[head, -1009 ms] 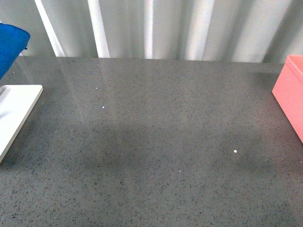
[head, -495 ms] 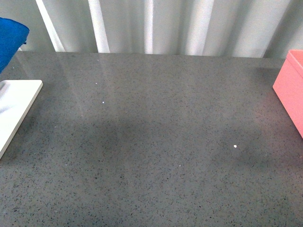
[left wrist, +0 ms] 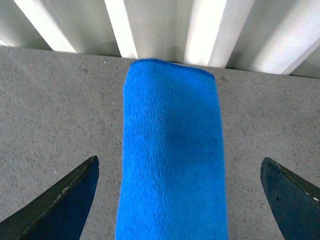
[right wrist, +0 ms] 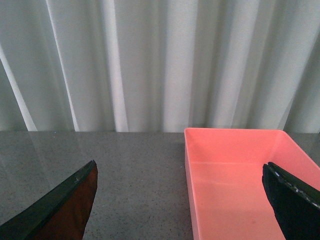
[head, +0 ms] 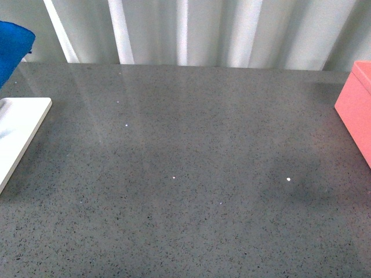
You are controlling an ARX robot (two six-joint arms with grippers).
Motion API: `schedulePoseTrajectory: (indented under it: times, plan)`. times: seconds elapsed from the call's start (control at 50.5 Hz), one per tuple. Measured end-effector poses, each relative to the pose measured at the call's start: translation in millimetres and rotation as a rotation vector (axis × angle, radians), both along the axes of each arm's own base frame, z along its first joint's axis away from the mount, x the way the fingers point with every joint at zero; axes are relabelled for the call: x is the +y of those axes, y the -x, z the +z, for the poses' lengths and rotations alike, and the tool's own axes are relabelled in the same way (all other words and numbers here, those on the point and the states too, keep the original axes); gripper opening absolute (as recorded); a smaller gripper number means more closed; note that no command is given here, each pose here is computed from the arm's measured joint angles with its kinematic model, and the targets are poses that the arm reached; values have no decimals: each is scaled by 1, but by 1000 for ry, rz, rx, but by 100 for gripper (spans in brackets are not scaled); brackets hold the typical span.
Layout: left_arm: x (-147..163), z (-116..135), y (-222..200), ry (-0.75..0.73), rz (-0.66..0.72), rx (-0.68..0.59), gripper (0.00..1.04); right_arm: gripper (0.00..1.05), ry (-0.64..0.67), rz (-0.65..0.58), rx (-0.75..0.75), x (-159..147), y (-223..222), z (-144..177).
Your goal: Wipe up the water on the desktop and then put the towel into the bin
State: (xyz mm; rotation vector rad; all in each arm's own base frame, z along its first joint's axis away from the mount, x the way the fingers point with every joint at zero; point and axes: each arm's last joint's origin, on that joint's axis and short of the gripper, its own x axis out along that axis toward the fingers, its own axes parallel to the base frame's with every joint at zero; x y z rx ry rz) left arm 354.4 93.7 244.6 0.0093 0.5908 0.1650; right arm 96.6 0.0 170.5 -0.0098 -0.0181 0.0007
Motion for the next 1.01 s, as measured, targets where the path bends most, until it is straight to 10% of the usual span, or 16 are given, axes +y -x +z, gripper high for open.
schedulePoseTrajectory:
  times: [1.009]
  plan:
    - [3, -67, -52, -105, -93, 189, 98, 98, 0, 0, 0, 0, 0, 0]
